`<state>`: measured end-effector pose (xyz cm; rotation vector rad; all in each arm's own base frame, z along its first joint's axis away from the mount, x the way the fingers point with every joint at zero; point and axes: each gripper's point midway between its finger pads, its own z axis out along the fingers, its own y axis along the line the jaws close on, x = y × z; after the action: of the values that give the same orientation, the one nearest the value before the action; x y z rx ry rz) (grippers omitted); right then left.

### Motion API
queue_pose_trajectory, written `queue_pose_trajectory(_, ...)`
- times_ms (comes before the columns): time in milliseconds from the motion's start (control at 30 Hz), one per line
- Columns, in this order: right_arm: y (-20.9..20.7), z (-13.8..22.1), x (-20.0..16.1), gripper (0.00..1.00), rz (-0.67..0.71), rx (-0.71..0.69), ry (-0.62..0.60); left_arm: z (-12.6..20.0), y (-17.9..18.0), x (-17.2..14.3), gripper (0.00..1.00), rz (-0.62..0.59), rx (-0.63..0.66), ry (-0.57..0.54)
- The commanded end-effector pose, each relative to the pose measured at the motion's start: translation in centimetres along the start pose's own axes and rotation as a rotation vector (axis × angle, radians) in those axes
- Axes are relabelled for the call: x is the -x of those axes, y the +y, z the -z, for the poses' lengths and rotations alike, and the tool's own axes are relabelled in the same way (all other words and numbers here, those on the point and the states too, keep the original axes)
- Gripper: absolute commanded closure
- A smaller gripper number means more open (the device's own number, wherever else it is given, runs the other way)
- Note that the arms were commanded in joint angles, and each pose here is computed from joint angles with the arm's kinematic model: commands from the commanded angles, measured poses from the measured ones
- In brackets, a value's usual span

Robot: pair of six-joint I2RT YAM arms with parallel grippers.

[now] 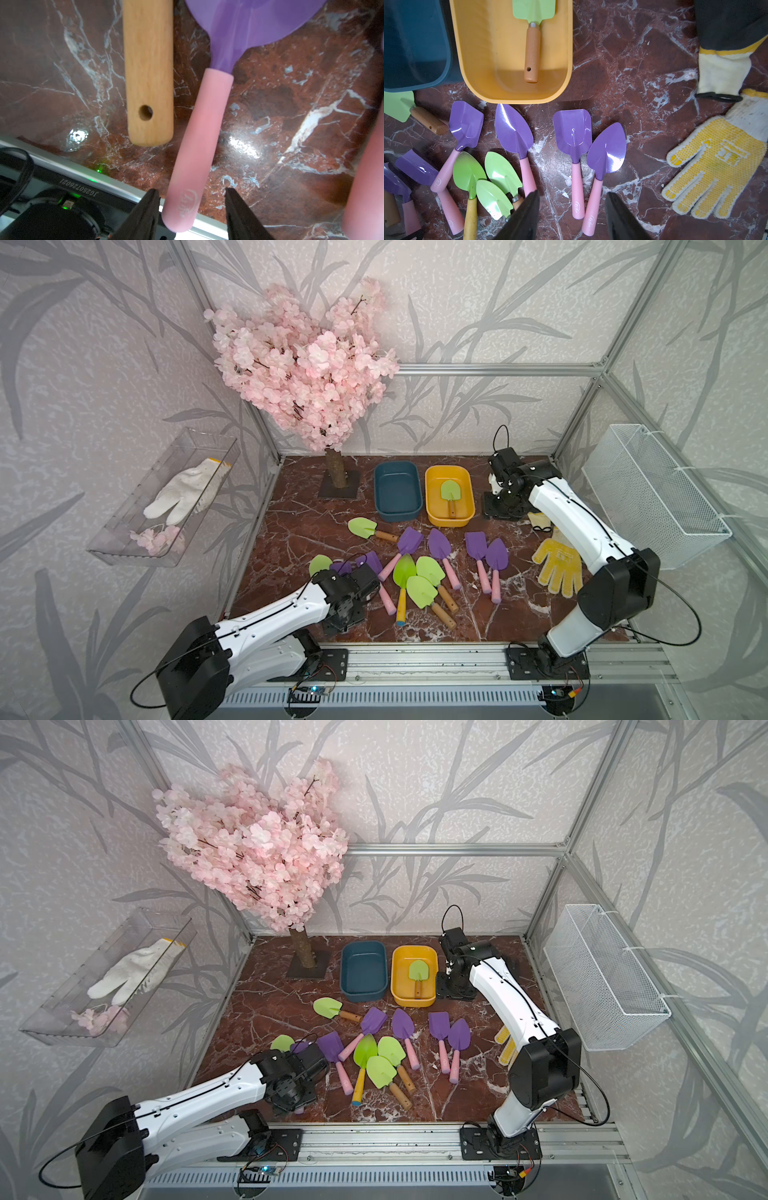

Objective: Sort the small shovels by color and place them into the storage box
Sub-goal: Pick up the shovel from the center of the board.

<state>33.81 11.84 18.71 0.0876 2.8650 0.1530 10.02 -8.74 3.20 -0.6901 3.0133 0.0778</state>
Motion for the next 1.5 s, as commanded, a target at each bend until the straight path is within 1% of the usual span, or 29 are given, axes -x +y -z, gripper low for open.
queue_pose_trajectory(0,0.1,-0.3,-0.2,0.44,-0.007,-0.001,0.004,0.0,0.1,0.1,0.46,-0.028,0.01,0.01)
queue_pose_trajectory(333,0.1,-0.8,-0.1,0.44,-0.006,-0.006,0.013,-0.2,0.0,0.3,0.48,-0.043,0.008,0.015)
queue_pose_trajectory(700,0.8,-1.1,0.2,0.44,-0.002,0.001,0.016,-0.5,-0.2,0.3,0.51,-0.064,0.01,0.049)
queue_pose_trajectory(1067,1.1,-1.4,0.3,0.44,0.001,0.005,0.02,-0.4,0.0,0.5,0.56,-0.079,0.045,0.053)
queue_pose_trajectory(1233,1.1,-1.5,0.4,0.44,0.001,0.003,0.02,-0.3,-0.2,0.5,0.57,-0.111,0.068,0.072)
queue_pose_trajectory(1467,1.1,-1.7,0.2,0.44,0.002,0.004,0.029,-0.3,-0.3,0.5,0.58,-0.117,0.059,0.073)
